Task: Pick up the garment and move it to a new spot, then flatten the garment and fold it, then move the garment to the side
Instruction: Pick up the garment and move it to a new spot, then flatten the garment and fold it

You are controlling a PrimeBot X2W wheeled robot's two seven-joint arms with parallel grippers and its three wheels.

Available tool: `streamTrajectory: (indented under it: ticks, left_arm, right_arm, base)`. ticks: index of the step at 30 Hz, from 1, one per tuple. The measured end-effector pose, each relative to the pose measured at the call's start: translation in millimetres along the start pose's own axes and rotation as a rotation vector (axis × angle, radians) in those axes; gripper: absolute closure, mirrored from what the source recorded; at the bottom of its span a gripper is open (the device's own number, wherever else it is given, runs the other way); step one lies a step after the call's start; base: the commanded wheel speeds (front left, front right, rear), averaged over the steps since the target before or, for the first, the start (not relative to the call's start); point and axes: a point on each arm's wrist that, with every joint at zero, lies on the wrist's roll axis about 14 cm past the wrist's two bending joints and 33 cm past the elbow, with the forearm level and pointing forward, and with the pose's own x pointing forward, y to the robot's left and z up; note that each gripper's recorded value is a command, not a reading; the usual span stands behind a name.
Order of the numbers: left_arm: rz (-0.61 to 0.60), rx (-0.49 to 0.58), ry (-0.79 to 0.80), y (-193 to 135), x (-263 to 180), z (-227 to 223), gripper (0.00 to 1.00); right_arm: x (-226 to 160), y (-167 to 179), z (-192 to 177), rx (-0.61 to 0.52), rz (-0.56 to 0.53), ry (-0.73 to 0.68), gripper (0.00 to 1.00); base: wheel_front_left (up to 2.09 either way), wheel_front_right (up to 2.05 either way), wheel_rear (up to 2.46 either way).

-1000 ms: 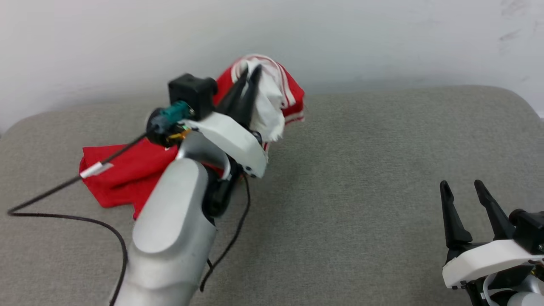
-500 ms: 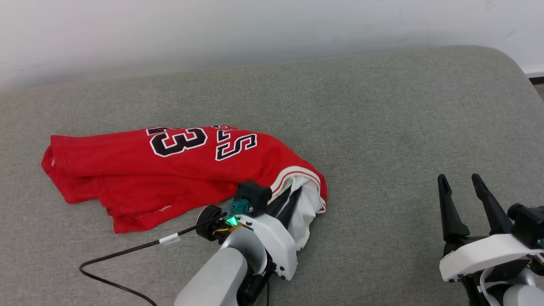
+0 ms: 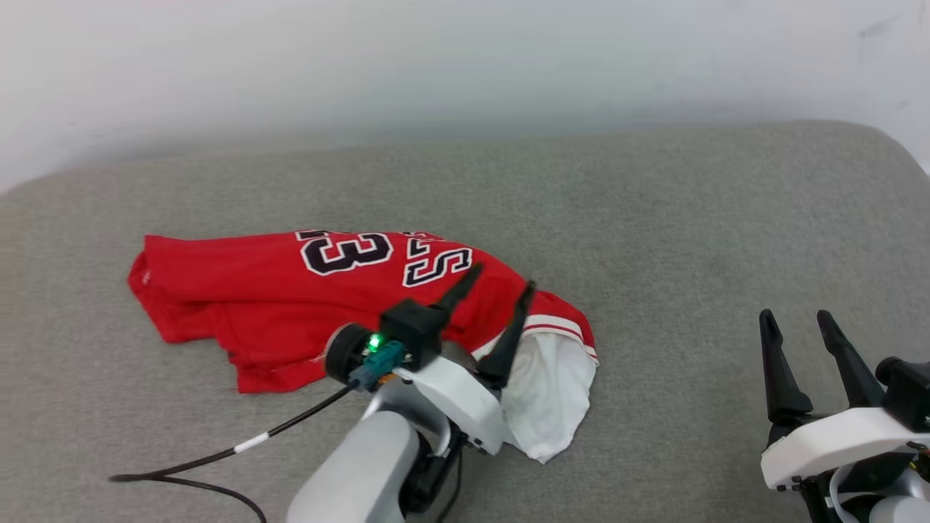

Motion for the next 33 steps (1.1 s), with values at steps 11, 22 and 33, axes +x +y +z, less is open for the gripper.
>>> streamTrajectory:
  ticks: [11,22,33]
  left_arm:
    - [0.355,0.1,-0.126,90,-62,44,0.0]
    - [0.502,0.134,-0.036,124,-120,23,0.0]
    - [0.497,0.117,-0.02,118,-123,19,0.0]
  right_arm:
    - [-7,20,5,-0.004,0.061,0.003,0.0]
    - [-20,24,11,-0.01,0.075,0.003,0.0]
    - [-23,25,10,-0.009,0.078,0.016,0.0]
  base:
    - [0.0,0.0,0.0]
    - [0.0,0.0,0.0]
    - [0.0,0.0,0.0]
